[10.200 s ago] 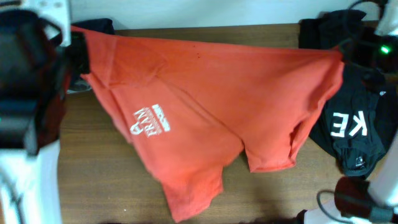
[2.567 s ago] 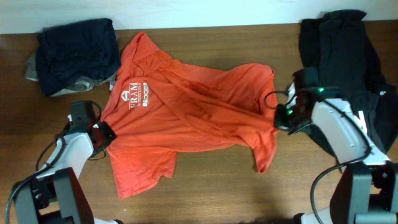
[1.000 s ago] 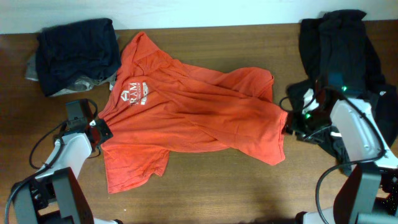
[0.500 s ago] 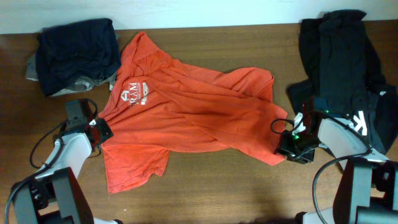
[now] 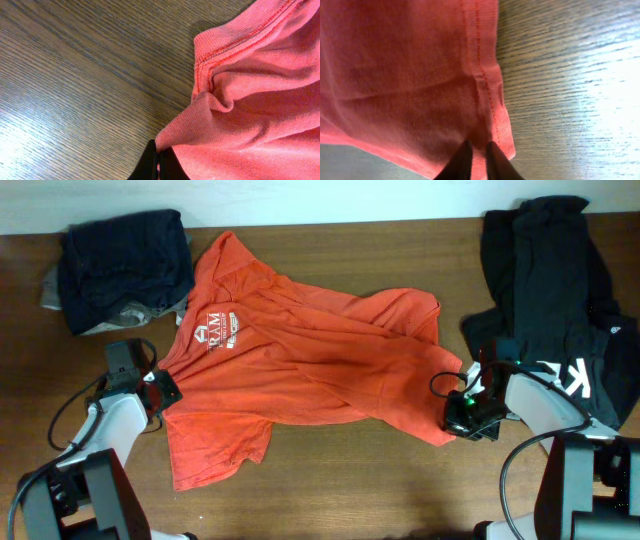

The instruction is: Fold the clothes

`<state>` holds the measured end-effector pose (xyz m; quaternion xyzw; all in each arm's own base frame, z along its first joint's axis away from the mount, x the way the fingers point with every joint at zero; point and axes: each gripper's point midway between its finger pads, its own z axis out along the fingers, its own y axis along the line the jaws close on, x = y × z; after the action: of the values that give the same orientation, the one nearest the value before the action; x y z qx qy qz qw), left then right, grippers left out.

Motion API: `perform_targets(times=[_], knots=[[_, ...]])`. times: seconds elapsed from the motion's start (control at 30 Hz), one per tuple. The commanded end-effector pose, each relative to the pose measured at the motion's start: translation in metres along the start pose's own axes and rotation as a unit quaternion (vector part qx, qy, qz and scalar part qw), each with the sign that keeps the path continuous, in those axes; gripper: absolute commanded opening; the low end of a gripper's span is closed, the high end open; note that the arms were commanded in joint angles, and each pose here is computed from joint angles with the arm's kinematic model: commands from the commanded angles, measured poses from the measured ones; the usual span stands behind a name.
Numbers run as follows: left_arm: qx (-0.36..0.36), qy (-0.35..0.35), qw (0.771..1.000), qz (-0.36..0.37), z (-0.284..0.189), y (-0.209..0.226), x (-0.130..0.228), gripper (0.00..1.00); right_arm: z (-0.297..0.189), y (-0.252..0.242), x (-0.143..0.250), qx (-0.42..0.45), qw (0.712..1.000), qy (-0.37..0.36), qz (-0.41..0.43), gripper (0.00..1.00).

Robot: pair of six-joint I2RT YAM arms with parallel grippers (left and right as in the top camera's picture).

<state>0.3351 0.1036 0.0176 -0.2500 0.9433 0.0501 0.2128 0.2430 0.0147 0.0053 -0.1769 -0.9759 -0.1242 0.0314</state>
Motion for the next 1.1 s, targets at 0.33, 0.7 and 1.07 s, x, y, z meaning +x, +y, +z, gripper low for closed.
perform_targets(times=[0.33,0.7,1.07], knots=[[0.005,-0.01,1.0,0.003,-0.002,-0.001,-0.01,0.01,0.001,0.001,0.006,-0.001,1.0,0.008,0.005,0.3],[0.005,-0.01,1.0,0.003,-0.002,-0.001,-0.01,0.01,0.001,0.0,0.01,0.001,1.0,0.015,0.007,0.54],[0.005,-0.01,1.0,0.003,-0.002,-0.001,-0.01,0.01,0.016,-0.008,0.027,0.006,0.999,0.033,0.023,0.35]])
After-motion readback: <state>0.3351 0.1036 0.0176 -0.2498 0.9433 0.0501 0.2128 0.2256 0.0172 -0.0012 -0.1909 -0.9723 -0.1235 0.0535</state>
